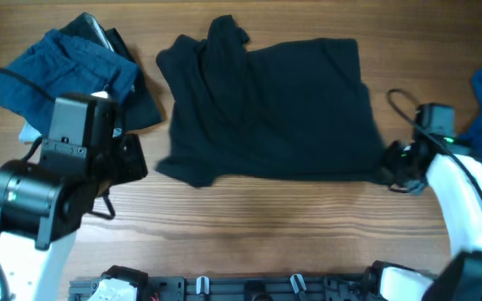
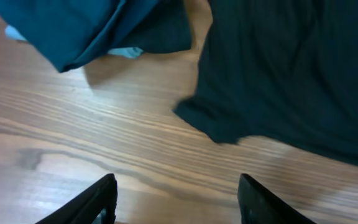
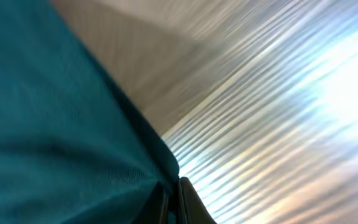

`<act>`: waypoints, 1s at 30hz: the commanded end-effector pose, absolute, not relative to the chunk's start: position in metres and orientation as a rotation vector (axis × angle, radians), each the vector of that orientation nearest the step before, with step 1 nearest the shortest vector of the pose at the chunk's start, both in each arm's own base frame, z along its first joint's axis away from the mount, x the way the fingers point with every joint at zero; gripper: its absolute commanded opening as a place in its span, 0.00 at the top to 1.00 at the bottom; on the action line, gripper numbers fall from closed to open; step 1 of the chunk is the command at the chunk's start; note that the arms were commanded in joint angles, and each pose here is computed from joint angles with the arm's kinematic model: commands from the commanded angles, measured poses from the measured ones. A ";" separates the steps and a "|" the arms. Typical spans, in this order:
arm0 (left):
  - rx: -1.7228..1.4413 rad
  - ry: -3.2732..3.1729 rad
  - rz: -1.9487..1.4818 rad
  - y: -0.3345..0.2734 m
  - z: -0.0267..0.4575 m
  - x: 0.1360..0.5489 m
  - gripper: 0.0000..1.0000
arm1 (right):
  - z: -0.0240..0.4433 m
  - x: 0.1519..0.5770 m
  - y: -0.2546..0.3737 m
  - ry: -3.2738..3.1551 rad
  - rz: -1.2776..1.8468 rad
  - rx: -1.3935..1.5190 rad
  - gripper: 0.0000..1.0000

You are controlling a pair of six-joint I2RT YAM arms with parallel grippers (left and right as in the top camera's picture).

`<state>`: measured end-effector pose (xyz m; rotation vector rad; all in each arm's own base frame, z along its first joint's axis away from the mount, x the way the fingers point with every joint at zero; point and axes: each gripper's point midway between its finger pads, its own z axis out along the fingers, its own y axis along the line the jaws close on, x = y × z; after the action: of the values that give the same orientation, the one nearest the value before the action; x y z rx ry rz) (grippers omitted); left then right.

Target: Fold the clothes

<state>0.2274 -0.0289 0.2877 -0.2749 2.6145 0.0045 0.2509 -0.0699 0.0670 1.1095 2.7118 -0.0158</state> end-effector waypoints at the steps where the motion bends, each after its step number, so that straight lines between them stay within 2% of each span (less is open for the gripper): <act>1: -0.292 2.740 -0.006 -0.038 0.249 0.236 0.37 | 0.089 0.232 -0.114 2.572 -0.319 1.241 0.96; 9: -0.254 3.010 -0.202 -0.080 0.147 0.243 0.38 | 0.087 0.224 -0.116 2.595 -0.344 1.251 0.96; 16: -0.278 3.132 -0.368 -0.104 0.061 0.241 0.32 | 0.084 0.228 -0.105 2.640 -0.248 1.208 0.96; 20: -0.277 3.149 -0.481 -0.120 0.031 0.251 0.33 | 0.083 0.229 -0.101 2.657 -0.223 1.182 0.96; 21: -0.282 3.170 -0.517 -0.125 0.019 0.253 0.37 | 0.083 0.229 -0.101 2.659 -0.218 1.181 0.96; 22: -0.297 3.209 -0.510 -0.125 0.005 0.251 0.53 | 0.083 0.229 -0.101 2.659 -0.218 1.181 0.96; 23: -0.306 3.233 -0.503 -0.125 0.000 0.248 0.62 | 0.083 0.229 -0.101 2.659 -0.218 1.181 0.96; 25: -0.327 3.293 -0.509 -0.125 -0.008 0.238 0.93 | 0.083 0.229 -0.101 2.659 -0.219 1.181 0.96; 26: -0.338 3.327 -0.514 -0.125 -0.007 0.230 0.96 | 0.083 0.229 -0.101 2.659 -0.219 1.180 0.96; 30: -0.370 3.395 -0.483 -0.119 0.013 0.206 0.96 | 0.084 0.231 -0.103 2.649 -0.226 1.180 0.96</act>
<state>0.2192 -0.1180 -0.0001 -0.3559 3.3669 -0.4510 0.2283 -0.1011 0.0818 1.1913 2.6559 -0.2283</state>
